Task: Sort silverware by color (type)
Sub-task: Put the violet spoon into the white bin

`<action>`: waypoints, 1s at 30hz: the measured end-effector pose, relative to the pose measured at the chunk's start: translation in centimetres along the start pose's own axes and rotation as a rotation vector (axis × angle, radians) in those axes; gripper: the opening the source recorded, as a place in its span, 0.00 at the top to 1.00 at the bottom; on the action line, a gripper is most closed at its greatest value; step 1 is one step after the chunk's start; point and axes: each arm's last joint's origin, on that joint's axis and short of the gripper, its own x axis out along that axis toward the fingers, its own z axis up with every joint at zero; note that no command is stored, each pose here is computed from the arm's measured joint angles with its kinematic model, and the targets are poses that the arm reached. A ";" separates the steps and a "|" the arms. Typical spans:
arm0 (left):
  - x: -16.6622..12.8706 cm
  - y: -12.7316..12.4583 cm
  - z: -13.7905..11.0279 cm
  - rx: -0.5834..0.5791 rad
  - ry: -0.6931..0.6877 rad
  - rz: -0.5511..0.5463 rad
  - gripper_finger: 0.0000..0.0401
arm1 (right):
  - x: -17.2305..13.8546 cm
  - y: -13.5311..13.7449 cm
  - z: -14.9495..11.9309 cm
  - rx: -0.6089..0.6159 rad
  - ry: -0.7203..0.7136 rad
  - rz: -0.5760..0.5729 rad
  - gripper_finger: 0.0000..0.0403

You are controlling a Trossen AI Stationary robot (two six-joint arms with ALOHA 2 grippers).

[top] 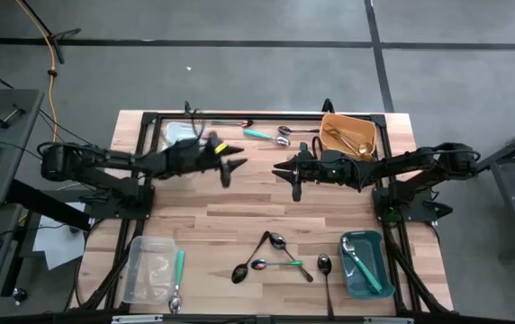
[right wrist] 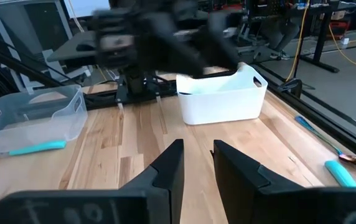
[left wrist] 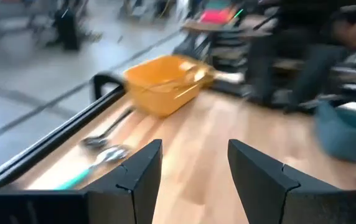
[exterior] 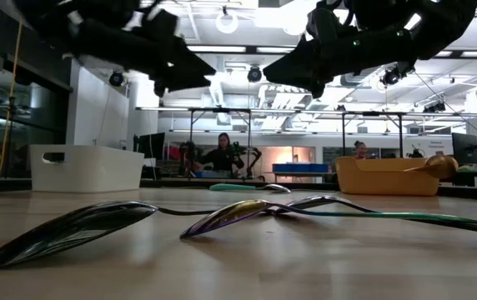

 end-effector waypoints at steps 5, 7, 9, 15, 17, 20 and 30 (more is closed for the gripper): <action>1.9 3.1 4.1 0.039 0.198 0.148 0.56 | 0.0 0.0 0.2 0.001 -0.011 0.001 0.80; 2.7 4.4 5.4 0.048 0.266 0.187 0.56 | 0.1 0.0 0.4 0.001 -0.017 0.002 0.80; 3.5 5.7 6.6 0.033 0.320 0.197 0.56 | 0.1 0.1 0.5 0.001 -0.020 0.002 0.80; 6.6 9.6 7.5 0.014 0.513 0.261 0.56 | 0.1 0.1 0.5 0.011 -0.020 0.002 0.80; 7.8 10.6 7.2 0.031 0.565 0.269 0.56 | 0.1 0.1 0.5 0.012 -0.020 0.002 0.80; 9.8 11.8 6.2 0.041 0.636 0.271 0.56 | 0.1 0.1 0.5 0.012 -0.020 0.002 0.80; 15.3 14.8 2.0 -0.140 0.735 0.376 0.56 | 0.1 0.0 0.4 0.036 -0.006 0.001 0.80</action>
